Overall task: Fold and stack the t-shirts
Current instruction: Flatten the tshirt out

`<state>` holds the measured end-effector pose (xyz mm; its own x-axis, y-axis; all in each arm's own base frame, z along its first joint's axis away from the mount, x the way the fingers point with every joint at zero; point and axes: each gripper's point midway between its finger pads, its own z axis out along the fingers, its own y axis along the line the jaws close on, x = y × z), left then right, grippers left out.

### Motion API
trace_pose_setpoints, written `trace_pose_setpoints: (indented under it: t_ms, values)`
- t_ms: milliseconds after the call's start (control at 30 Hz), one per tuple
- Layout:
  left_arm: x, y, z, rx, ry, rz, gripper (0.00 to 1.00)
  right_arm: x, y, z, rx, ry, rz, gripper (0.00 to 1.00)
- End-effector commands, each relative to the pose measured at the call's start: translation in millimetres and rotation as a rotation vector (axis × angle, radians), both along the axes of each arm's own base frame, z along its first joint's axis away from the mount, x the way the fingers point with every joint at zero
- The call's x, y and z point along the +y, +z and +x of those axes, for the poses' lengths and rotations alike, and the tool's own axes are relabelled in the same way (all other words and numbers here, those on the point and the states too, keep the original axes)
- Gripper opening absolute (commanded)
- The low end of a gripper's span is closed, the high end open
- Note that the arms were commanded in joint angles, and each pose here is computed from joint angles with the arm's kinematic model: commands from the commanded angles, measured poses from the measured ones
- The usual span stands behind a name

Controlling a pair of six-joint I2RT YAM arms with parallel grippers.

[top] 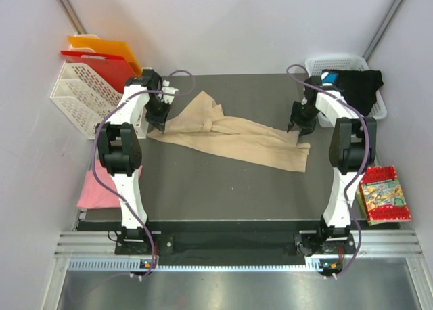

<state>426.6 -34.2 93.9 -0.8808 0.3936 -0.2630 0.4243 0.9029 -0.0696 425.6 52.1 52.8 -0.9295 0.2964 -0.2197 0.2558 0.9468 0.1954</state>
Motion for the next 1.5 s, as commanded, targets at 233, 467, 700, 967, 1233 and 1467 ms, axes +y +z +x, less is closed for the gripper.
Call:
trace_pose_setpoints:
  t_ms: [233, 467, 700, 967, 1233, 1467]
  values:
    - [6.1, 21.1, -5.2, -0.024, 0.031, -0.008, 0.0, 13.6, -8.2, 10.1, 0.016, 0.002, 0.005, 0.25]
    - [6.8, 26.7, 2.3, -0.057, 0.047, -0.009, 0.0, 14.4, 52.1, 40.2, -0.144, -0.014, 0.011, 0.0]
    - [17.9, 83.5, 51.5, -0.248, 0.107, 0.029, 0.0, 23.0, 176.8, 72.6, -0.485, -0.033, 0.063, 0.0]
    - [46.9, 245.6, 86.8, -0.779, 0.205, 0.134, 0.0, 34.6, 295.5, 37.8, -0.773, 0.021, 0.097, 0.0]
    - [60.5, 370.6, -3.7, -1.165, 0.26, 0.134, 0.0, 33.4, 373.8, -73.6, -0.981, 0.077, 0.147, 0.0]
    - [62.1, 312.0, -26.3, -1.033, 0.226, 0.169, 0.0, 12.7, 358.0, -113.2, -1.041, 0.0, 0.094, 0.0]
